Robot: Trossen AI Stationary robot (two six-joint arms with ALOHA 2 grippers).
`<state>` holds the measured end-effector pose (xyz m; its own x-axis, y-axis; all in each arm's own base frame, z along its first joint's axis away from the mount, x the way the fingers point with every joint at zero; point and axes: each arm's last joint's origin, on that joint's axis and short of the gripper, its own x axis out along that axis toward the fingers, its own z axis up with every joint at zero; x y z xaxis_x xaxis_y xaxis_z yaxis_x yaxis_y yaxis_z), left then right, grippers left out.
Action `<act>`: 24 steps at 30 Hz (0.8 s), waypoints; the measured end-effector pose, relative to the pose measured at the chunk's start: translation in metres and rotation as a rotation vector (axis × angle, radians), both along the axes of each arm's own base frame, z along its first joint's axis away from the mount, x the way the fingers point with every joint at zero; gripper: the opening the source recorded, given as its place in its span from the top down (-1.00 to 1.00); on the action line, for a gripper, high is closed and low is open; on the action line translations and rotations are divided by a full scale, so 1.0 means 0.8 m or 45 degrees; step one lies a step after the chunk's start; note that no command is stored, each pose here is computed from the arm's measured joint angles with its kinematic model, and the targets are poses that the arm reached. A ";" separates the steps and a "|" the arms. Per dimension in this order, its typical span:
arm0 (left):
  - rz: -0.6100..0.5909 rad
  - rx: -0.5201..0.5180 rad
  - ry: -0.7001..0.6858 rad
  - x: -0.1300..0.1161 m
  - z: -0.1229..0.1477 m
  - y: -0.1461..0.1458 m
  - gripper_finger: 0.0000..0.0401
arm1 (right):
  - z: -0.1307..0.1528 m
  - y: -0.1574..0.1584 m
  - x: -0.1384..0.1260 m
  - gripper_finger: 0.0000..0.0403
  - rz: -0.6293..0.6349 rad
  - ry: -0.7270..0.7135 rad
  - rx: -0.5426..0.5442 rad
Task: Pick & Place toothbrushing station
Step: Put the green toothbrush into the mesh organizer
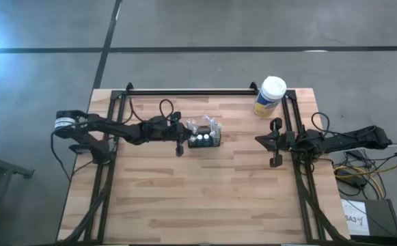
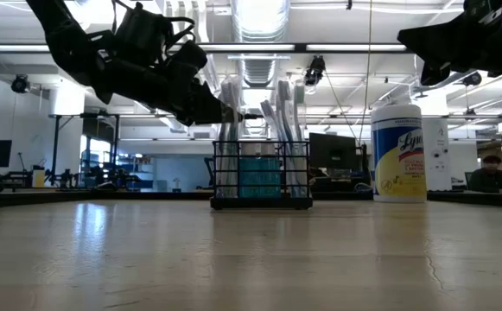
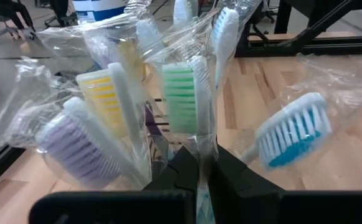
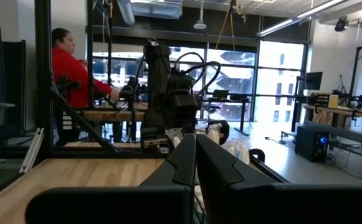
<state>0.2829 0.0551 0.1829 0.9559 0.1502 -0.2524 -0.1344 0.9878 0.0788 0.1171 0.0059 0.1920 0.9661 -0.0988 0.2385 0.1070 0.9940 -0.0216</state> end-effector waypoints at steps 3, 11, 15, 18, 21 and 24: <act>-0.007 -0.001 0.005 -0.001 0.000 0.000 0.91 | 0.000 0.000 0.000 0.96 0.000 0.000 0.000; -0.012 -0.064 0.013 -0.006 0.003 -0.002 0.67 | -0.001 0.000 0.000 0.96 0.000 0.008 -0.001; -0.066 -0.108 -0.028 -0.009 0.013 -0.003 0.41 | -0.001 0.000 0.000 0.96 0.000 0.016 -0.002; -0.116 -0.131 -0.028 -0.011 0.016 -0.005 0.18 | -0.001 0.000 0.000 0.96 0.000 0.018 -0.003; -0.124 -0.134 -0.043 -0.015 0.023 -0.006 -0.04 | -0.002 0.000 0.000 0.96 0.000 0.022 -0.003; -0.117 -0.127 -0.063 -0.019 0.030 -0.006 -0.21 | -0.002 0.000 0.000 0.96 0.000 0.023 -0.003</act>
